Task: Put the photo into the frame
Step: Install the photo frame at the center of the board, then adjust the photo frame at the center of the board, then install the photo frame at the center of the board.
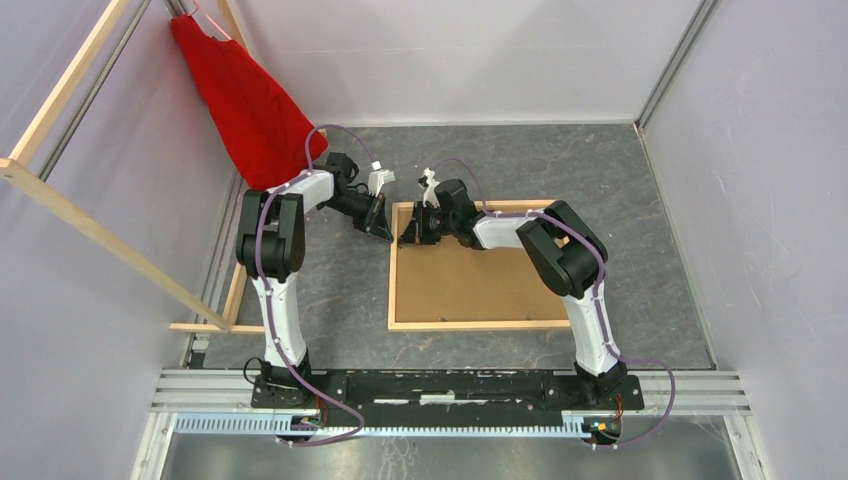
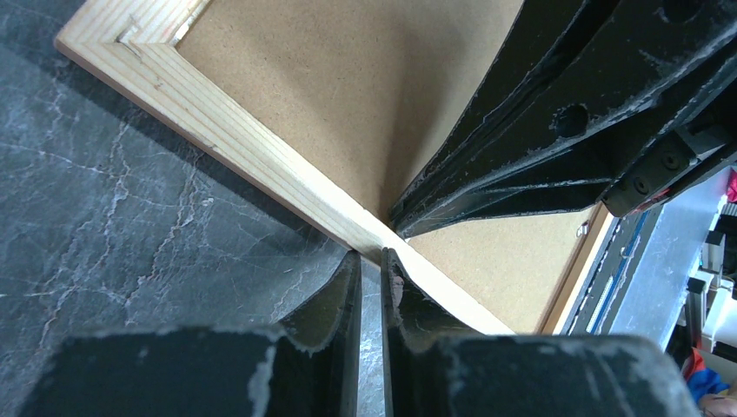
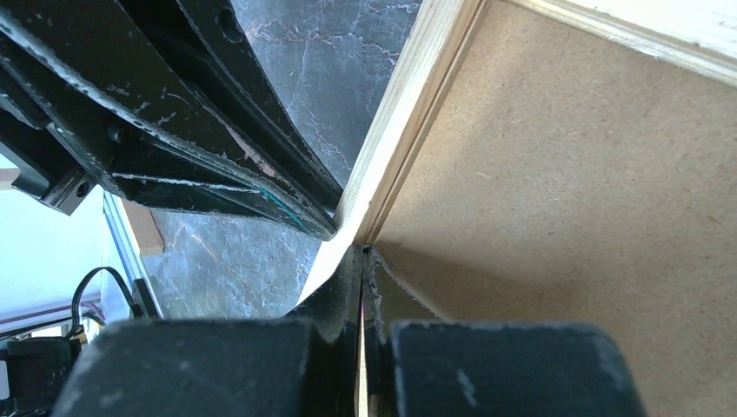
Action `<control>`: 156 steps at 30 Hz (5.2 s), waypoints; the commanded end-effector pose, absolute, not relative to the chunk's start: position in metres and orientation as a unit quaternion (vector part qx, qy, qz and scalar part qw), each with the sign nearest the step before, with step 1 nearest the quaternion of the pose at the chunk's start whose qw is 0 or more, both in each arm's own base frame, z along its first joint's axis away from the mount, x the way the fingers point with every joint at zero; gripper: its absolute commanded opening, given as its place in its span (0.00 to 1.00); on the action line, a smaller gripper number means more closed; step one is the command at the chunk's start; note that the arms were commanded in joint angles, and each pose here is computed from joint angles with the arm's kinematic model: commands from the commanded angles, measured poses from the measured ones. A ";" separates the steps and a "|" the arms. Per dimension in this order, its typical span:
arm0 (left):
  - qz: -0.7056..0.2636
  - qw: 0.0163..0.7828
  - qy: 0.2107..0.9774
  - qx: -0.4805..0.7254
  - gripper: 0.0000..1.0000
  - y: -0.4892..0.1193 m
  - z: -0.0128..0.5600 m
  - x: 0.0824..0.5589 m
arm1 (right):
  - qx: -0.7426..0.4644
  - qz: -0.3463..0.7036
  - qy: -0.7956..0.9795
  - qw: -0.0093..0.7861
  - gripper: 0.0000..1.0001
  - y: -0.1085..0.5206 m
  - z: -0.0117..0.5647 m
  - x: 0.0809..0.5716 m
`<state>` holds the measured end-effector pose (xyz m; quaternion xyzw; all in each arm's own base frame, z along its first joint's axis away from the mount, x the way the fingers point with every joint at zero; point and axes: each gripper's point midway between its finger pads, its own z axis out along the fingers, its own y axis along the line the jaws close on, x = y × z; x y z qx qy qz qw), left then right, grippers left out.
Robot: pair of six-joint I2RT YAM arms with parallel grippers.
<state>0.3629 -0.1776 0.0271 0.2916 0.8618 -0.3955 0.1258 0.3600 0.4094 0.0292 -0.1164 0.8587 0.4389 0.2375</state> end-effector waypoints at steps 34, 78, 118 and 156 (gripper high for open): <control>-0.224 0.067 0.842 0.486 0.24 -0.159 -0.011 0.260 | 0.231 0.109 0.875 0.411 0.98 0.022 0.060 0.414; -0.274 0.128 0.861 0.408 0.37 -0.141 0.039 0.365 | 0.058 0.328 0.855 0.397 0.83 0.231 0.112 0.398; -0.357 0.093 0.828 0.423 0.24 -0.154 0.026 0.303 | -0.011 0.402 0.875 0.271 0.12 0.401 0.036 0.325; -0.315 0.113 0.828 0.449 0.22 -0.154 0.037 0.311 | -0.005 0.402 0.858 0.320 0.35 0.367 0.075 0.335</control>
